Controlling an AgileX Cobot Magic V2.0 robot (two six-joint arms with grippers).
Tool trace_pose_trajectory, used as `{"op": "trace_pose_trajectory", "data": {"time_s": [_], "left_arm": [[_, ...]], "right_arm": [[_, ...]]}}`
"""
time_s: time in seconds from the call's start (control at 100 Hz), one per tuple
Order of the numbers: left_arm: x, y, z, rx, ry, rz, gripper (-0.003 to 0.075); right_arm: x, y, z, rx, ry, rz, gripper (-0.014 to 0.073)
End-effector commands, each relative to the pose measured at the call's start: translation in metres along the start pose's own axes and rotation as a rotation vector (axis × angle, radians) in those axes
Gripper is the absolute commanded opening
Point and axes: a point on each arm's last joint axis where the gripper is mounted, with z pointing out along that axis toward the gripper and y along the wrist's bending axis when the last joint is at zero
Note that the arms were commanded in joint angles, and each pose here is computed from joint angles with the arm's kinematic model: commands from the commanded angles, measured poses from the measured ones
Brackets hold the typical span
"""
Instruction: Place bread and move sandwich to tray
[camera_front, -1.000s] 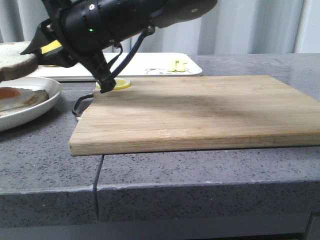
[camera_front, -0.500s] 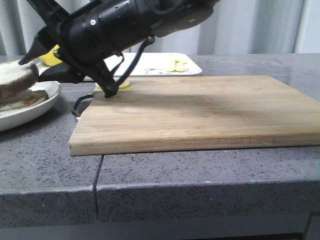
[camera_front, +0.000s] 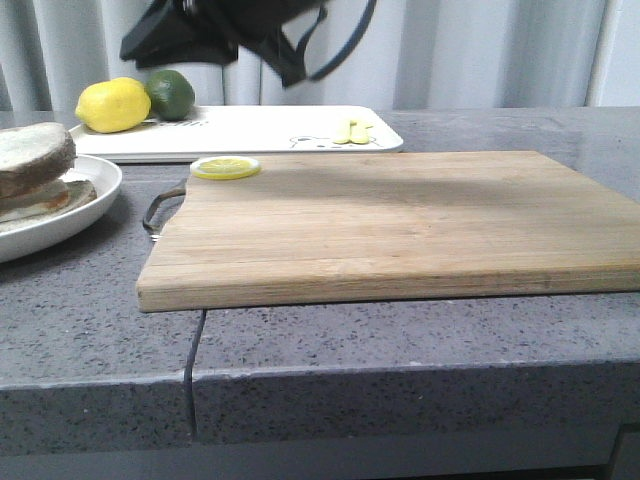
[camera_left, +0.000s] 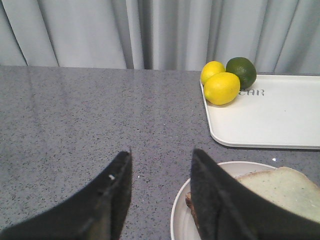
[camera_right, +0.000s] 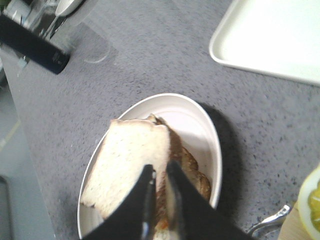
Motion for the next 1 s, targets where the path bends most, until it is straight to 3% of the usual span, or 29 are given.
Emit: {"op": "trace_pose_trajectory", "data": {"time_s": [0.0,0.08,0.26,0.51,0.73,0.99], "left_arm": [[-0.018,0.000,0.010,-0.005,-0.034,-0.006,0.0347],[-0.018,0.001,0.024,-0.005,0.041,-0.007,0.0347],[-0.011,0.000,0.066,0.001,0.340,-0.011,0.0347],[-0.001,-0.001,0.116,0.021,0.681,-0.045,0.0347],[0.012,-0.001,0.141,0.022,0.798,-0.052,0.0347],[0.023,0.000,0.156,0.018,0.815,-0.058,0.0343]], "right_arm": [[-0.025,0.037,-0.032,-0.064,-0.080,-0.148,-0.0074],[-0.029,0.050,-0.044,-0.081,-0.104,-0.232,-0.0061],[-0.040,0.081,-0.076,-0.113,-0.180,-0.380,-0.0062],[-0.045,0.111,-0.109,-0.162,-0.237,-0.456,-0.0062],[-0.044,0.118,-0.117,-0.188,-0.235,-0.471,-0.0062],[-0.042,0.121,-0.118,-0.213,-0.217,-0.478,-0.0062]]}}
